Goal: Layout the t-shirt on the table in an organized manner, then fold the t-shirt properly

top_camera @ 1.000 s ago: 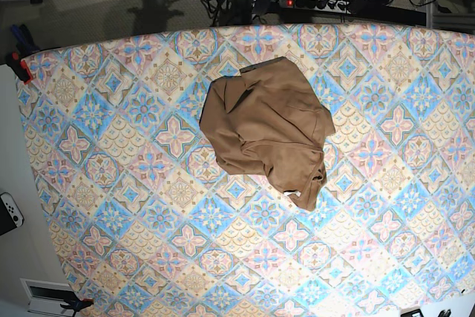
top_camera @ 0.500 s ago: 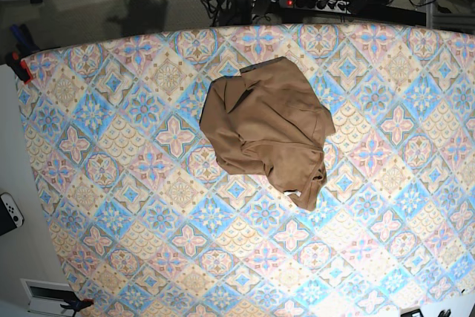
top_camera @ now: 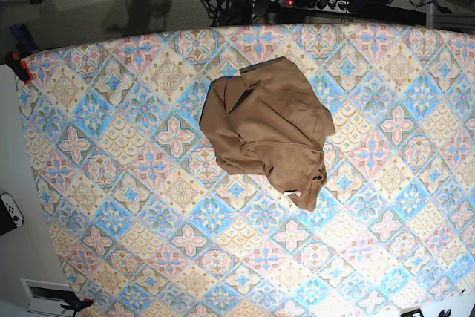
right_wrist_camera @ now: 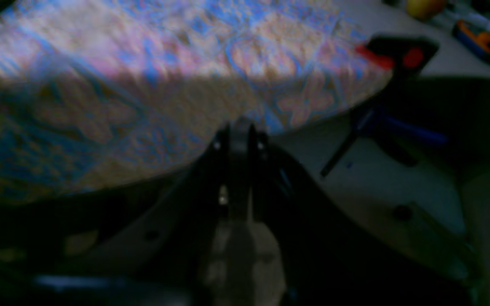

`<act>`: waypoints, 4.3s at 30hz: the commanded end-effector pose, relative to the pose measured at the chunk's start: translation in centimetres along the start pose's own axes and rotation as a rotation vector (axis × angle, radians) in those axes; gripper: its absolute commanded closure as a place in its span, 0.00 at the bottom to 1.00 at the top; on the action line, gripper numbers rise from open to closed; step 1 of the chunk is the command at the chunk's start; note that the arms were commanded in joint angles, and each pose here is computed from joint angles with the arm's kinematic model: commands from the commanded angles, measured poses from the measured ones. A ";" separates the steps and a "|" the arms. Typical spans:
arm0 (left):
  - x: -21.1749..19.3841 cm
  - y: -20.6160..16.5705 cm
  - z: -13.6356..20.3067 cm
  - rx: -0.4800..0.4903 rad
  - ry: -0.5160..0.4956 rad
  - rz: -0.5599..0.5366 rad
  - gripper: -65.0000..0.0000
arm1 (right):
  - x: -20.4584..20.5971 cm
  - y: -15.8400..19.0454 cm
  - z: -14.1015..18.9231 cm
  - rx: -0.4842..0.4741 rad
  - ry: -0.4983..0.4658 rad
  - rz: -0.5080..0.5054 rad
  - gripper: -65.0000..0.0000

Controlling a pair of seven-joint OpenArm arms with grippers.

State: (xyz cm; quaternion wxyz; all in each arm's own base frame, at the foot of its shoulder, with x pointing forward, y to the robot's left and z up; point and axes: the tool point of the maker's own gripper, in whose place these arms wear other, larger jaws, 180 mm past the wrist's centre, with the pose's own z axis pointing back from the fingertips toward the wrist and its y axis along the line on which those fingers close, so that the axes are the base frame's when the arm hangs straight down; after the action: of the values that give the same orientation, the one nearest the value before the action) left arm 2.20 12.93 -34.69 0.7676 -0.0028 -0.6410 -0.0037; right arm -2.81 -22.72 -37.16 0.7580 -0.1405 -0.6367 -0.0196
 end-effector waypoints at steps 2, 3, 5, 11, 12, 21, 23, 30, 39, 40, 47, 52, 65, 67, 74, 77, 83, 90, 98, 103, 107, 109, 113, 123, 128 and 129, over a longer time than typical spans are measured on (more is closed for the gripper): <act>2.2 0.1 -0.5 0.003 -0.073 0.000 0.99 | 2.5 -0.5 -0.3 0.009 -0.074 0.013 0.99; 2.9 0.1 -0.9 0.001 -0.094 -0.001 0.98 | 3.4 -0.4 -0.6 0.015 -0.102 0.015 0.97; 4.3 0.1 -2.3 0.004 -0.107 0.003 0.92 | 4.8 -0.3 -1.4 0.026 -0.133 0.018 0.94; 7.4 -0.1 -6.1 -0.006 -0.034 -0.002 0.80 | 7.6 0.8 -5.1 0.074 -0.090 0.009 0.85; 7.7 -0.2 -6.7 -0.008 -0.002 -0.004 0.80 | 8.0 1.4 -5.9 0.104 -0.068 -0.014 0.84; 4.0 -1.9 -10.6 -0.173 0.300 -0.040 0.79 | 8.6 6.3 -8.0 0.284 0.082 -0.112 0.58; 3.4 -2.3 -11.2 -0.191 0.343 -0.045 0.73 | 8.0 6.6 -7.9 0.301 0.120 -0.115 0.56; 2.9 -2.2 -12.8 -0.191 0.385 -0.063 0.54 | 5.2 8.2 -7.2 0.346 0.284 -0.115 0.52; 4.7 -1.6 -17.2 -0.173 0.354 -0.031 0.53 | 4.6 9.9 -10.4 0.368 0.308 -0.111 0.49; 4.9 -1.2 -17.8 -0.164 0.361 -0.007 0.53 | 4.6 10.0 -10.6 0.369 0.310 -0.110 0.49; 6.1 1.2 -20.5 -0.156 0.437 0.157 0.53 | 3.7 10.3 -11.3 0.392 0.337 -0.010 0.49; 6.0 2.5 -21.9 -0.141 0.497 0.193 0.53 | 2.9 10.5 -10.9 0.429 0.357 0.126 0.49; 1.3 2.8 -24.7 -0.144 0.686 0.259 0.54 | 3.2 12.4 -11.0 0.472 0.340 0.129 0.49; 0.4 2.8 -24.9 -0.144 0.708 0.273 0.54 | 3.6 12.4 -12.0 0.465 0.315 0.130 0.49; 0.1 -0.5 -25.0 -0.289 0.714 0.206 0.74 | 5.3 12.8 -14.8 0.447 0.232 0.127 0.49; 0.1 -1.0 -25.0 -0.296 0.712 0.211 0.93 | 5.3 12.8 -14.8 0.447 0.231 0.128 0.49; 1.0 -1.1 -24.8 -0.300 0.691 0.196 1.00 | 5.4 12.7 -14.8 0.445 0.229 0.128 0.49; 3.7 -1.3 -23.0 -0.323 0.706 0.106 1.00 | 5.3 12.7 -14.8 0.447 0.232 0.128 0.49; 5.2 -3.8 -21.4 -0.493 0.714 -0.117 1.00 | 5.3 12.8 -14.8 0.445 0.234 0.125 0.49; 4.0 -7.8 -19.1 -0.735 0.718 -0.344 1.00 | 5.3 12.7 -14.8 0.444 0.234 0.126 0.49; 3.6 -10.8 -17.5 -0.884 0.705 -0.448 1.00 | 5.3 12.7 -14.8 0.442 0.234 0.125 0.49; 3.7 -11.5 -17.3 -0.911 0.695 -0.460 1.00 | 5.2 12.7 -14.8 0.443 0.235 0.125 0.49; 5.2 -12.3 -18.7 -0.904 0.639 -0.449 1.00 | 5.2 12.7 -14.8 0.443 0.235 0.125 0.49; 12.5 -13.4 -19.8 -0.952 0.415 0.103 1.00 | 5.2 12.6 -14.8 0.444 0.237 0.132 0.49; 12.5 -14.0 -18.5 -1.020 0.434 0.147 0.98 | 5.2 12.6 -14.8 0.444 0.237 0.132 0.49; 11.5 -13.5 -18.3 -1.010 0.482 0.106 0.96 | 5.2 12.6 -14.8 0.444 0.237 0.132 0.49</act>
State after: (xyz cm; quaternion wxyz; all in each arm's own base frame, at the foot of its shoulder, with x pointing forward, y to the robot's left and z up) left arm 21.86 -0.81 -27.50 0.8028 -0.4016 -0.3502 -0.2676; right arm 14.70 -13.37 -37.59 0.8479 -0.0084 -0.5067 0.1558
